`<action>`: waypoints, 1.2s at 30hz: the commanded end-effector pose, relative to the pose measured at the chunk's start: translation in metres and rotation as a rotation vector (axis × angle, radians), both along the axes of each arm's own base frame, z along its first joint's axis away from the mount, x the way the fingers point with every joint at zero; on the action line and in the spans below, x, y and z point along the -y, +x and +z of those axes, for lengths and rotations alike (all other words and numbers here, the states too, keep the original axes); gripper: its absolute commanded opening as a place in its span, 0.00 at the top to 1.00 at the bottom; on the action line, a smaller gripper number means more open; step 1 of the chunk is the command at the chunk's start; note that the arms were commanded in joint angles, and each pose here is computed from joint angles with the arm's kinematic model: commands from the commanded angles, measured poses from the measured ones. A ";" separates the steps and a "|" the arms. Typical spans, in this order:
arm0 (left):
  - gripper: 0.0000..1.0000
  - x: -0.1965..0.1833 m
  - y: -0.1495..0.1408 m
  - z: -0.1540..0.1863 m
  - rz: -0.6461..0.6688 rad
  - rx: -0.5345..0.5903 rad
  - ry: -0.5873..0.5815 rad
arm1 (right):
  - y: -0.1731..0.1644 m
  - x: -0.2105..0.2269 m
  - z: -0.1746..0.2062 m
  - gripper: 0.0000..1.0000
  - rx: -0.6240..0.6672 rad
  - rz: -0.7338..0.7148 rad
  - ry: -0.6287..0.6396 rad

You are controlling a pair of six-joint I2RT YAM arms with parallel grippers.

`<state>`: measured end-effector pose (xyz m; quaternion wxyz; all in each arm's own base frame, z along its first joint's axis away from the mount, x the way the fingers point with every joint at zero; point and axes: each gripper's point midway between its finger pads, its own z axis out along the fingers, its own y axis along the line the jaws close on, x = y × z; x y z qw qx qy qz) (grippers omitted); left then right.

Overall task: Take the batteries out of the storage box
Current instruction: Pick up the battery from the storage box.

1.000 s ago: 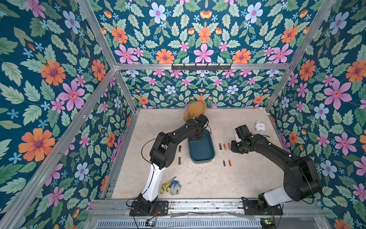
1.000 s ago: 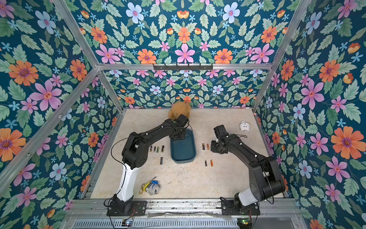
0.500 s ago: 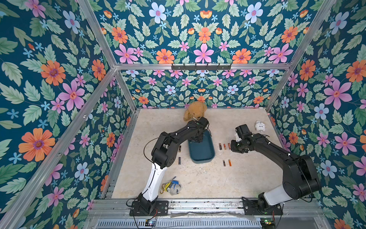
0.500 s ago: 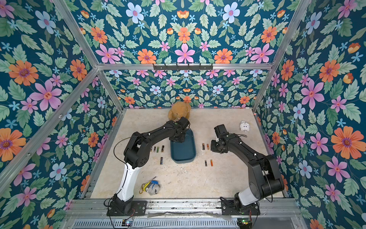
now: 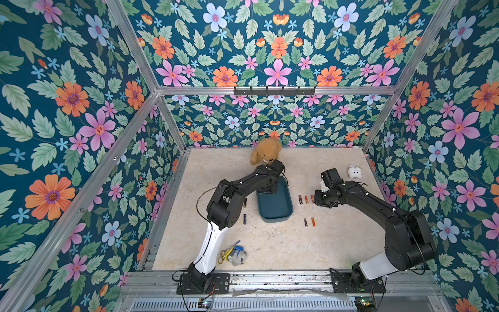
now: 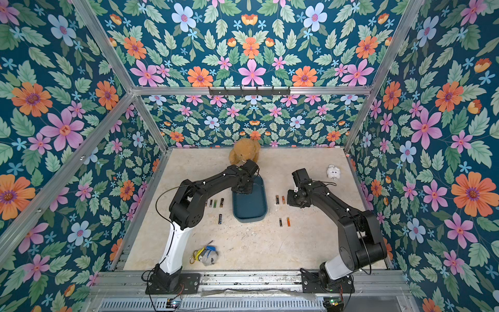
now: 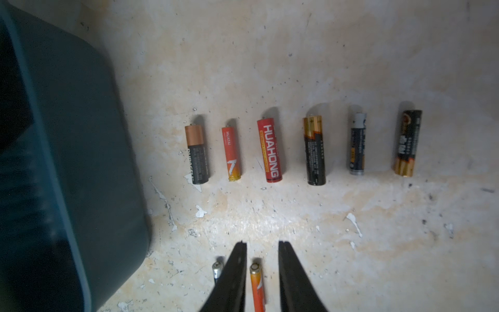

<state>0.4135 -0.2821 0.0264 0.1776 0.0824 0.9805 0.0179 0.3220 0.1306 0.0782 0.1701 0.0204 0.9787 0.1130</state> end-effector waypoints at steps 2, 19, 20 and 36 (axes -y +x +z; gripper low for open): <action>0.79 -0.001 -0.005 -0.009 0.005 -0.031 0.003 | 0.001 -0.001 0.001 0.74 -0.005 0.007 0.000; 0.84 0.008 -0.008 0.034 -0.002 0.013 -0.100 | 0.008 -0.007 0.008 0.74 0.000 0.012 0.017; 0.84 0.007 -0.009 0.037 -0.001 0.018 -0.108 | 0.008 -0.007 0.009 0.75 0.000 0.011 0.022; 0.83 -0.024 -0.046 0.086 0.033 0.064 -0.153 | 0.015 -0.039 0.015 0.75 0.010 0.054 0.036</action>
